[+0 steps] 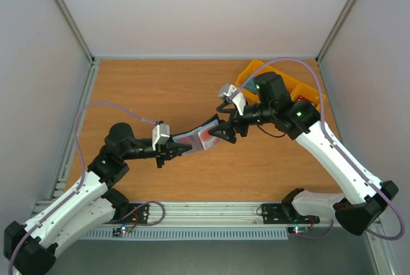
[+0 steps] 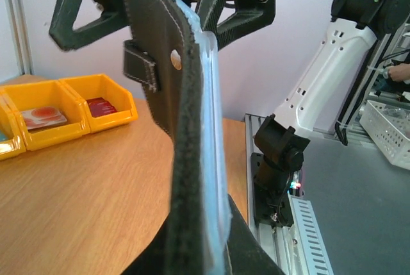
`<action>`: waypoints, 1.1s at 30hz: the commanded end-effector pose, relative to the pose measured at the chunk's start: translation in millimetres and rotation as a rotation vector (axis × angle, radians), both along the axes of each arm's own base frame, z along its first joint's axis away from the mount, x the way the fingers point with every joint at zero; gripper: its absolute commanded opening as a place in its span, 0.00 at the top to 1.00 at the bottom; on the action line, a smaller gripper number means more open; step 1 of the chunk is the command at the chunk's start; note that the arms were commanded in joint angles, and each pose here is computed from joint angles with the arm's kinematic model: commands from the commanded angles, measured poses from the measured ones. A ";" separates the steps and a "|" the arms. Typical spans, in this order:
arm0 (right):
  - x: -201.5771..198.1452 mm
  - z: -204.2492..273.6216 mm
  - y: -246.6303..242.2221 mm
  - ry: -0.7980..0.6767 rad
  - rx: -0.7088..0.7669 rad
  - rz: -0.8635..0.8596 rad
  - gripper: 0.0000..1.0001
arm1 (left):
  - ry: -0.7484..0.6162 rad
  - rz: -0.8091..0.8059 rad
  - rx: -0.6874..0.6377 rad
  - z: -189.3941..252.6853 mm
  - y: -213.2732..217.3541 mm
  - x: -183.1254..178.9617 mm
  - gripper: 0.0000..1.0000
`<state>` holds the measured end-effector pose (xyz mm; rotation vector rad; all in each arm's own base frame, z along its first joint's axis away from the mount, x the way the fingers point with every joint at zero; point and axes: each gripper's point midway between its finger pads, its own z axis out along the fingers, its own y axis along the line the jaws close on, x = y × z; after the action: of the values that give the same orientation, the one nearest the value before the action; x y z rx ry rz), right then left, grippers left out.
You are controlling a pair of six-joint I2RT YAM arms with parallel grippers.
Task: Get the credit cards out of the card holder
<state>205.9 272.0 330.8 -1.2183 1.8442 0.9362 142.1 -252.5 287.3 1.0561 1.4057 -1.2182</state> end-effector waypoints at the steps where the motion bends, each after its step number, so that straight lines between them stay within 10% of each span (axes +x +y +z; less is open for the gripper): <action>1: -18.2 -1.7 18.3 0.084 0.068 0.186 0.02 | -0.146 -0.042 -0.060 31.7 -0.7 -6.5 1.00; 6: -38.7 -3.0 24.6 0.209 0.124 0.303 0.16 | -0.058 0.005 -0.055 26.9 -0.6 2.6 1.00; 15: -46.7 -11.8 21.4 0.269 0.140 0.289 0.98 | -0.006 0.030 -0.060 23.4 -0.5 7.4 1.00; 21: -41.3 6.1 9.3 0.183 0.185 0.250 0.99 | -0.008 0.039 -0.052 23.0 4.7 5.2 0.64; 33: -48.4 31.7 1.0 0.159 0.239 0.280 0.99 | -0.162 -0.020 -0.058 35.4 10.8 -8.2 0.82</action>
<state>166.6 275.0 340.1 -1.2814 1.7363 1.3691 142.7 -244.1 296.4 1.0513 1.3693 -1.1901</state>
